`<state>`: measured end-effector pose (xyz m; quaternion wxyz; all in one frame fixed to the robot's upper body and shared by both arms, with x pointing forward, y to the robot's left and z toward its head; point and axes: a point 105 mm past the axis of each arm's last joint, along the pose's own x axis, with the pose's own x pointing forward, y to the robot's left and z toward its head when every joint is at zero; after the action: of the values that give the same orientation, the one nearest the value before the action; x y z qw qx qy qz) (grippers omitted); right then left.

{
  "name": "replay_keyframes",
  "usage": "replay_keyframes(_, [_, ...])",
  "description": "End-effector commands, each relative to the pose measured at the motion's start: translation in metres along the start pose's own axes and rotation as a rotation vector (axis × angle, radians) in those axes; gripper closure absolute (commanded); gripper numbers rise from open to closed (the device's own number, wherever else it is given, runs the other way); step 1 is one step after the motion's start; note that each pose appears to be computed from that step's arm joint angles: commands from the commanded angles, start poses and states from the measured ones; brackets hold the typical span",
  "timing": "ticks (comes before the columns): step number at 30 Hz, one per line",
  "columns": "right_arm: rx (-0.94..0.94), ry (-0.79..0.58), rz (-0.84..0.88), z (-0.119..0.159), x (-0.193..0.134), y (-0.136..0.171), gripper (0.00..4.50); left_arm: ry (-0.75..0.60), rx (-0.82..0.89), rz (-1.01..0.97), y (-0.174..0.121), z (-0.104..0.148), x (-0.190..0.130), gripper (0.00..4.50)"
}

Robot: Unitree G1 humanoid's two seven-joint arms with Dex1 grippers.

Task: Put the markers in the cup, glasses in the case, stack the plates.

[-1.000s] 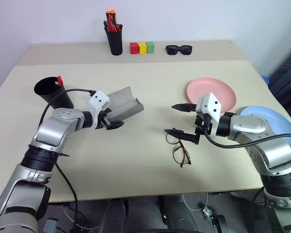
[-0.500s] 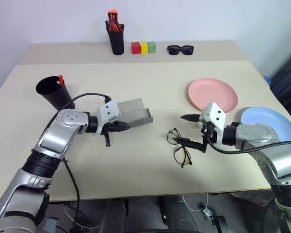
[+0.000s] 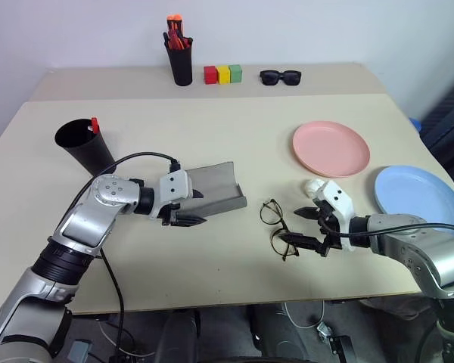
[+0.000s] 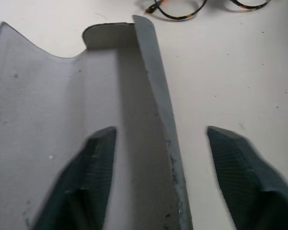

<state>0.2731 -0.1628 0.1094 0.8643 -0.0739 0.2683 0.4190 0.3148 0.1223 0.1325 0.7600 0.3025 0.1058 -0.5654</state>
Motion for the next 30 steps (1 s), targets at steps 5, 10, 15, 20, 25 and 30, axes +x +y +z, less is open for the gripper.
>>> replay_keyframes(5, [0.084, -0.070, -0.011, 0.016, 0.004, 0.003, 2.28, 0.003, 0.071, 0.120, 0.000, 0.006, -0.029, 1.59])
replay_keyframes(10, [0.110, -0.030, -0.004, 0.008, 0.011, 0.005, 4.44, 0.048, 0.017, 0.190, -0.012, -0.008, -0.046, 1.59])
replay_keyframes(15, [0.080, -0.031, -0.002, 0.010, 0.013, 0.005, 4.44, 0.050, -0.044, 0.264, -0.015, -0.014, -0.057, 1.59])
replay_keyframes(20, [0.014, -0.026, -0.025, 0.012, 0.009, 0.000, 4.44, 0.095, -0.074, 0.296, -0.023, -0.027, -0.063, 1.59])
replay_keyframes(25, [-0.039, -0.051, -0.011, 0.021, 0.001, 0.002, 3.60, 0.075, -0.077, 0.264, -0.033, -0.023, -0.058, 1.59])
replay_keyframes(30, [-0.003, -0.038, -0.033, 0.018, 0.002, -0.003, 1.18, 0.019, -0.079, 0.199, -0.048, -0.012, -0.047, 1.59])
